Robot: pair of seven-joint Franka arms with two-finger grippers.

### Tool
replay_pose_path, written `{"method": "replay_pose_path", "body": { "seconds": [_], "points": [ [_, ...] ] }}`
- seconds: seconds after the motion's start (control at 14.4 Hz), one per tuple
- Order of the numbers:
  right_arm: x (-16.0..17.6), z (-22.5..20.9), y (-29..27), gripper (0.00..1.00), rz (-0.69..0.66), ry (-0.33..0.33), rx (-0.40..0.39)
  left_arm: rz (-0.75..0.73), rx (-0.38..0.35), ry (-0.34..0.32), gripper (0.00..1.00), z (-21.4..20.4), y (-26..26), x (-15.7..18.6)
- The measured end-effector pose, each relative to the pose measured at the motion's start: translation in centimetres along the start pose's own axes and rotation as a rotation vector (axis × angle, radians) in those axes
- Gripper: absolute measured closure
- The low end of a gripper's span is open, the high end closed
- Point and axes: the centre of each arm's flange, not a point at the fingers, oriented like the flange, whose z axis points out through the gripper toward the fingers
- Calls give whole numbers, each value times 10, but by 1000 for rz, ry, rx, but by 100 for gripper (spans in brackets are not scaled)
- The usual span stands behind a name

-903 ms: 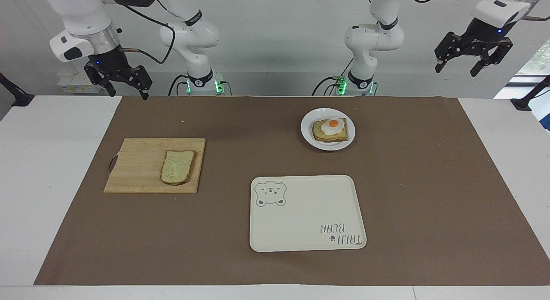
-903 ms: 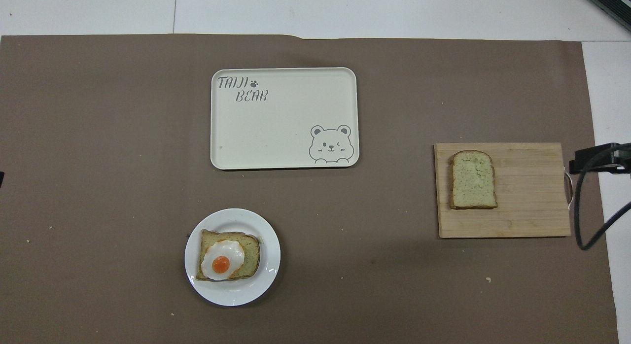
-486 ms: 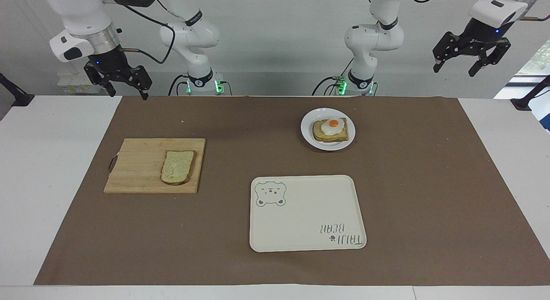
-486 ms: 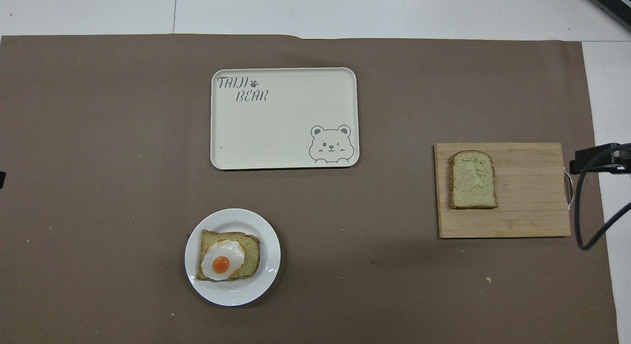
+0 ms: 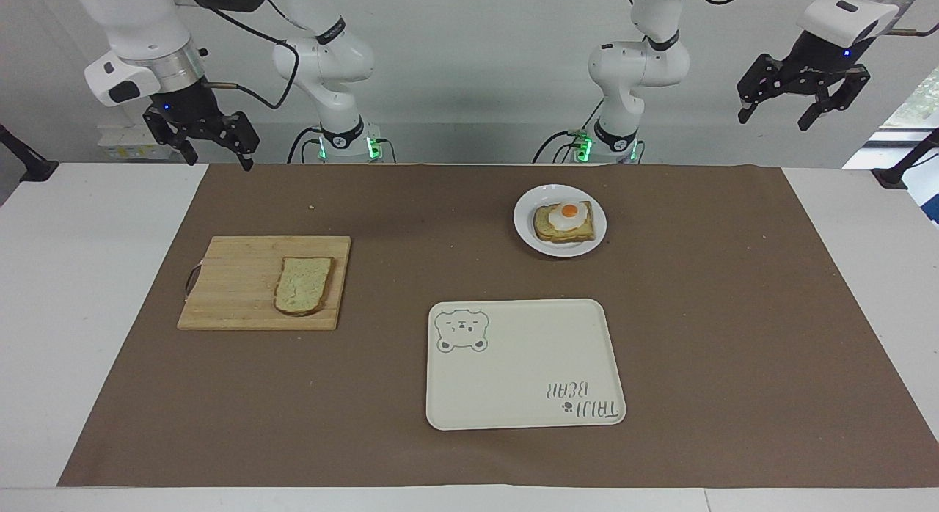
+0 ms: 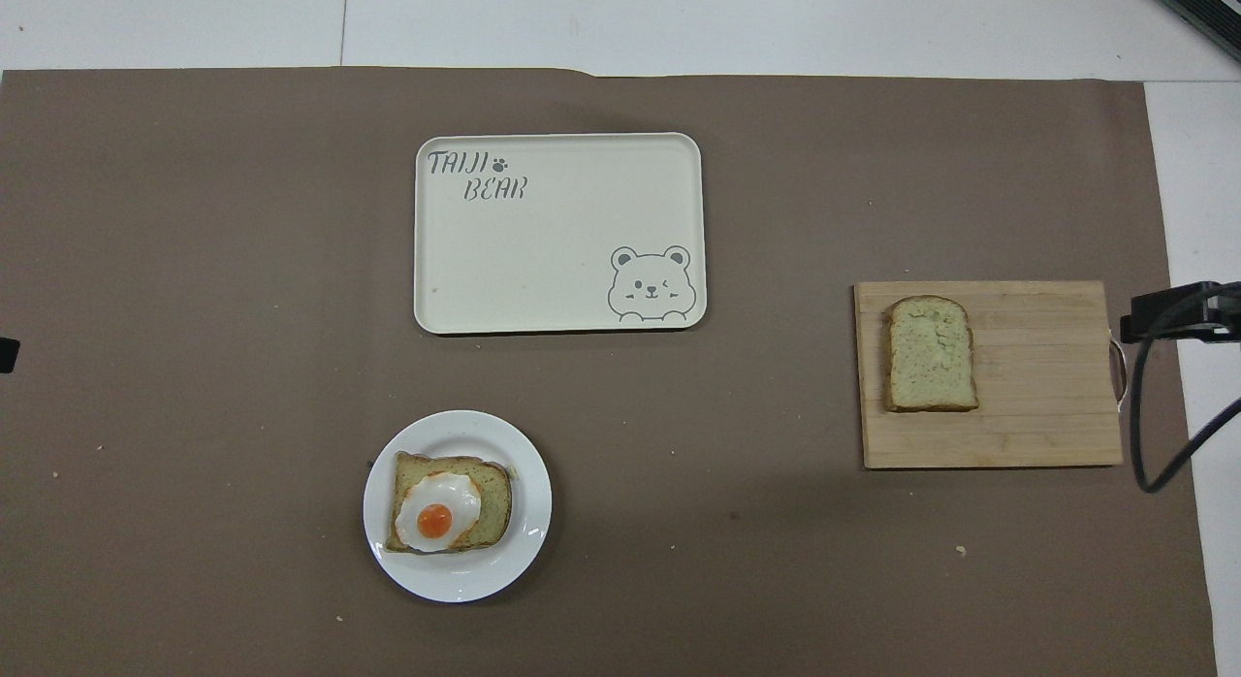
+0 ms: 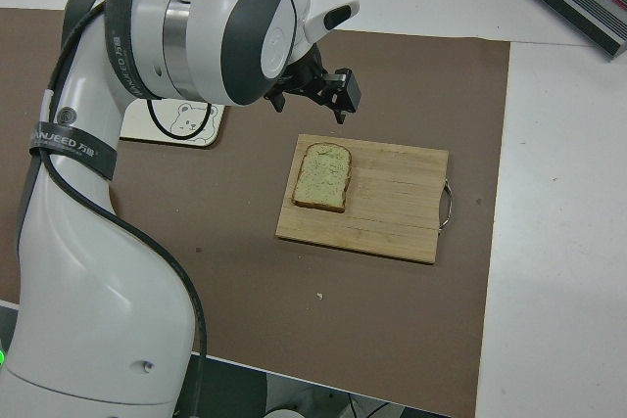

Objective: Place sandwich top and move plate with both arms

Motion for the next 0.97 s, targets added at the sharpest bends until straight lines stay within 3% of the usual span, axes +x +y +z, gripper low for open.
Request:
{"method": "replay_pose_path", "body": {
  "seconds": [0.76,0.97],
  "points": [
    [0,1,3,0,5,-3,0,-11,-7,-31,0,14,-6,4],
    [0,1,3,0,5,-2,0,-11,-3,-10,0,14,-7,6]
  ]
}}
